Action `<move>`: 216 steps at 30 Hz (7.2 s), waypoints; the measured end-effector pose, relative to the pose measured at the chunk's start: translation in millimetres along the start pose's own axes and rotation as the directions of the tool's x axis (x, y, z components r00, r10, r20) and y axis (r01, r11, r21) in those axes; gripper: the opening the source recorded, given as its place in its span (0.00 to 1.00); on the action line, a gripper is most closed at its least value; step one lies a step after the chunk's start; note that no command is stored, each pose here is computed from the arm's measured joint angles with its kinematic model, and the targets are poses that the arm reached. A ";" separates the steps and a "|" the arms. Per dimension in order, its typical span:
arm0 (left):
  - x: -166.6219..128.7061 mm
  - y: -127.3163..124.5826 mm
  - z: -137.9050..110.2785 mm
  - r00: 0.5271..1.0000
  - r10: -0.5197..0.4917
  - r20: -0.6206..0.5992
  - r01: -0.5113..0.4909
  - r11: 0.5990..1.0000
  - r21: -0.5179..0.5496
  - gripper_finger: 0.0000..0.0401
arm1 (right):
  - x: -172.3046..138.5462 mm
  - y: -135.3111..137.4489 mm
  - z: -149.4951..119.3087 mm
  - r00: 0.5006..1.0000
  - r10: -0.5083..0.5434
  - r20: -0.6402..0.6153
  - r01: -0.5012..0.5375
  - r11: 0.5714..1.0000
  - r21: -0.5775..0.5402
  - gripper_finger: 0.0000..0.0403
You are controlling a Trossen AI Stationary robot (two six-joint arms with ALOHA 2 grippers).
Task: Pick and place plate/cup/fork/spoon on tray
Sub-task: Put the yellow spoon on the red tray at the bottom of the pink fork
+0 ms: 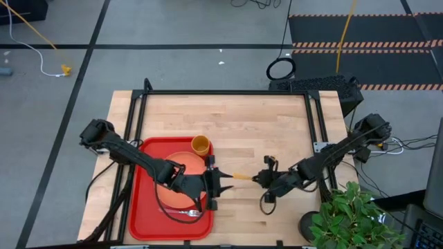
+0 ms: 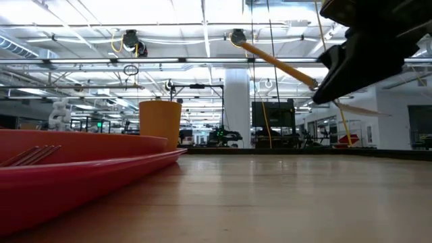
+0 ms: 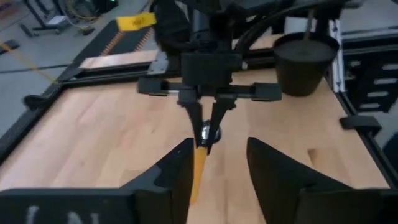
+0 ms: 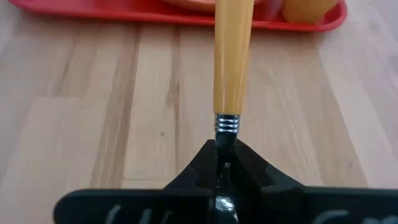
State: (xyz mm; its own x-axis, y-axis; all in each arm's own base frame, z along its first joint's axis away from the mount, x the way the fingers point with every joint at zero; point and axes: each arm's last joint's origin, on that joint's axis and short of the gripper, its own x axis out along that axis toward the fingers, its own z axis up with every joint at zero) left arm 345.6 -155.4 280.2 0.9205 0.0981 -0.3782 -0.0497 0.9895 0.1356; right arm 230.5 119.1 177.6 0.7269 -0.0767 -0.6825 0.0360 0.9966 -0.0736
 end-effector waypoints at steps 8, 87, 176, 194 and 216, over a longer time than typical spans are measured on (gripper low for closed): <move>22.7 6.9 -12.9 0.997 -0.051 -0.056 0.051 0.999 -0.010 0.60 | 22.4 16.5 12.9 0.981 -0.076 -0.177 0.063 0.995 -0.079 0.02; 12.1 -55.7 -72.5 0.921 -0.136 -0.366 0.112 0.990 -0.085 0.16 | -36.8 36.8 48.4 0.977 0.205 -0.067 -0.209 0.976 -0.064 0.34; -143.8 -151.3 -152.4 0.847 -0.051 -0.529 -0.288 0.792 -0.538 0.33 | -52.0 36.8 50.1 0.971 0.189 0.144 -0.157 0.966 -0.207 0.32; -97.0 -144.6 -165.5 0.794 0.007 -0.608 -0.254 0.912 -0.322 0.01 | -52.0 36.9 50.1 0.971 0.190 0.144 -0.158 0.966 -0.207 0.32; -115.9 -157.4 -179.4 0.788 0.003 -0.615 -0.278 0.893 -0.353 0.01 | -52.1 37.0 50.2 0.971 0.190 0.145 -0.158 0.966 -0.207 0.32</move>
State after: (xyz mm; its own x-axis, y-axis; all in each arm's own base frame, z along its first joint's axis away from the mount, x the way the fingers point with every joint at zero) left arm 177.3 -303.4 138.4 0.4871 0.1451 -0.8612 -0.4371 0.8942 -0.0965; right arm 228.4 161.4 247.0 0.8124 0.1191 -0.5709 -0.2217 0.9685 -0.1135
